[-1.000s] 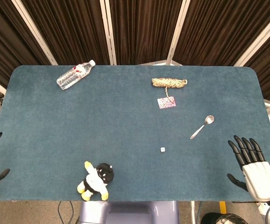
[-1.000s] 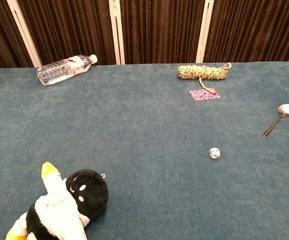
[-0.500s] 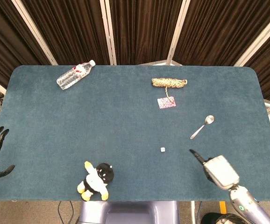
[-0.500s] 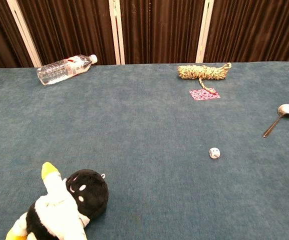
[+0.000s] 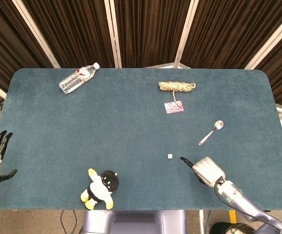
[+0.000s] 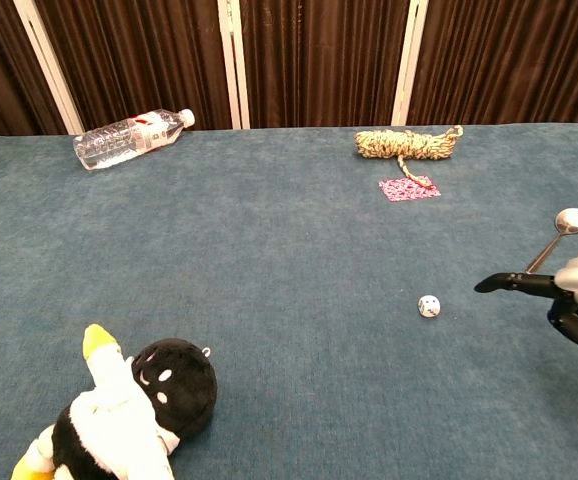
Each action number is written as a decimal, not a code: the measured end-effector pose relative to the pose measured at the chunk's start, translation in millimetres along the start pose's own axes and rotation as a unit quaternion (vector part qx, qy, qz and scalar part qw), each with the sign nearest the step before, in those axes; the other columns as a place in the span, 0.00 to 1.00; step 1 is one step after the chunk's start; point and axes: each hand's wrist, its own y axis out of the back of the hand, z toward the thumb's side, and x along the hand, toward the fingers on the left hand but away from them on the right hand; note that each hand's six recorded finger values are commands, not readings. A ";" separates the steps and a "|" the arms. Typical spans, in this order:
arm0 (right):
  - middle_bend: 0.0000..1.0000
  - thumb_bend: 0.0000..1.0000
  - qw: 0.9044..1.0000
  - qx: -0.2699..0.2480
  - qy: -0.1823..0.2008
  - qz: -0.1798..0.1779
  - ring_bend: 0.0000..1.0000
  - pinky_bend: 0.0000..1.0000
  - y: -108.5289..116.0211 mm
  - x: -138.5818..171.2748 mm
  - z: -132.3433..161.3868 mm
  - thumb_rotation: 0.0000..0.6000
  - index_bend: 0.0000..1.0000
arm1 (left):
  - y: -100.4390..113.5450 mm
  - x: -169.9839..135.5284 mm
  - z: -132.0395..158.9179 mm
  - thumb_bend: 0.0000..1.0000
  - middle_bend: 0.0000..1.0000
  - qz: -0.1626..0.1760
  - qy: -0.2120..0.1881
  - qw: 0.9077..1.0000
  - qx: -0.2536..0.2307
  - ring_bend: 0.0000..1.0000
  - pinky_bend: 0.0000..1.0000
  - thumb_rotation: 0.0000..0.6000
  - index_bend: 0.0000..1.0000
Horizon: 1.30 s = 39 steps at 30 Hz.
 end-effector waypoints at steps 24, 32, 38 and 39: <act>0.71 0.84 1.000 0.003 0.010 0.019 0.71 1.00 -0.3 -41.1 27.6 1.00 0.00 | -4.6 2.5 0.1 0.00 0.00 -0.003 0.008 1.000 0.009 0.00 0.00 1.00 0.00; 0.71 0.85 1.000 0.005 0.007 0.021 0.71 1.00 -1.1 -42.5 28.9 1.00 0.00 | -4.4 2.0 1.0 0.00 0.00 -0.003 0.005 1.000 0.009 0.00 0.00 1.00 0.00; 0.71 0.85 1.000 0.010 0.000 0.023 0.71 1.00 -2.0 -40.9 24.3 1.00 0.00 | -4.8 1.8 1.7 0.00 0.00 -0.004 0.004 1.000 0.009 0.00 0.00 1.00 0.00; 0.71 0.85 1.000 0.010 -0.001 0.024 0.71 1.00 -2.7 -40.7 23.4 1.00 0.00 | -4.9 1.8 2.0 0.00 0.00 -0.004 0.003 1.000 0.009 0.00 0.00 1.00 0.00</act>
